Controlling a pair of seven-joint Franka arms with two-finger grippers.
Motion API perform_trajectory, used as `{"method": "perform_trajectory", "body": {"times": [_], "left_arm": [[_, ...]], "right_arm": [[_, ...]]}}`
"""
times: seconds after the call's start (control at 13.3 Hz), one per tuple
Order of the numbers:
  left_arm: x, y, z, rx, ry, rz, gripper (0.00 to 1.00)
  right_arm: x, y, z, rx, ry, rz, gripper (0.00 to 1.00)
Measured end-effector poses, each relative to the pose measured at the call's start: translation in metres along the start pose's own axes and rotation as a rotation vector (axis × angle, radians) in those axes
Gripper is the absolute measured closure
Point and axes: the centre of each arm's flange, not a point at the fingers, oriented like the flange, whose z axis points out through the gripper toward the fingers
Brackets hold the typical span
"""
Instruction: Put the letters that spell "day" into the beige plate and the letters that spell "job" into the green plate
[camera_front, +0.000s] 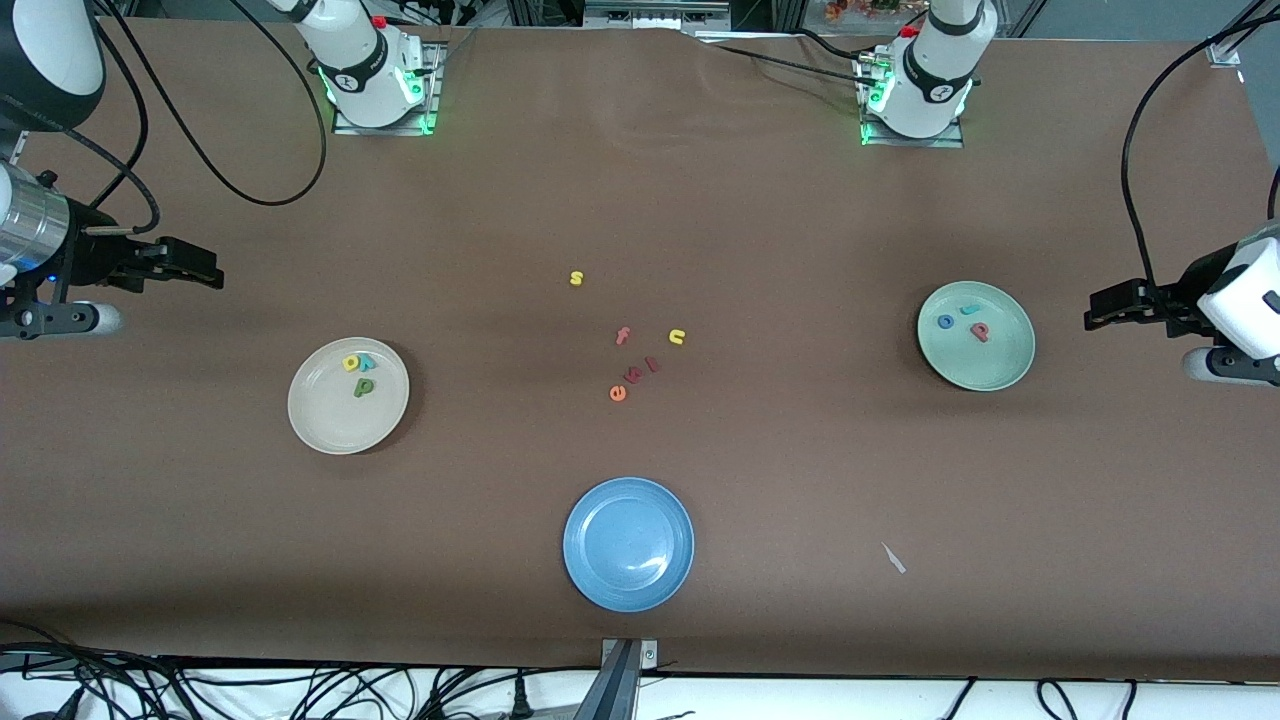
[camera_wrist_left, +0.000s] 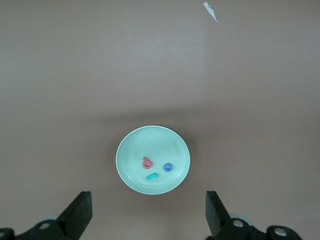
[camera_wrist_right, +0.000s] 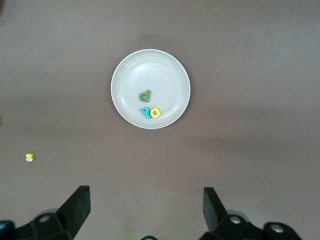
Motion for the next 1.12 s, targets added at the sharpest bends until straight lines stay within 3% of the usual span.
{"method": "perform_trajectory", "body": {"times": [0.22, 1.12], "left_arm": [[-0.0006, -0.0005, -0.0021, 0.0, 0.004, -0.001, 0.0], [-0.0039, -0.0018, -0.0075, 0.001, 0.012, -0.004, 0.0]], "right_arm": [[0.0008, -0.0004, 0.0015, -0.025, -0.004, -0.005, 0.0], [0.002, -0.0081, 0.0033, -0.027, -0.006, -0.019, 0.0]]}}
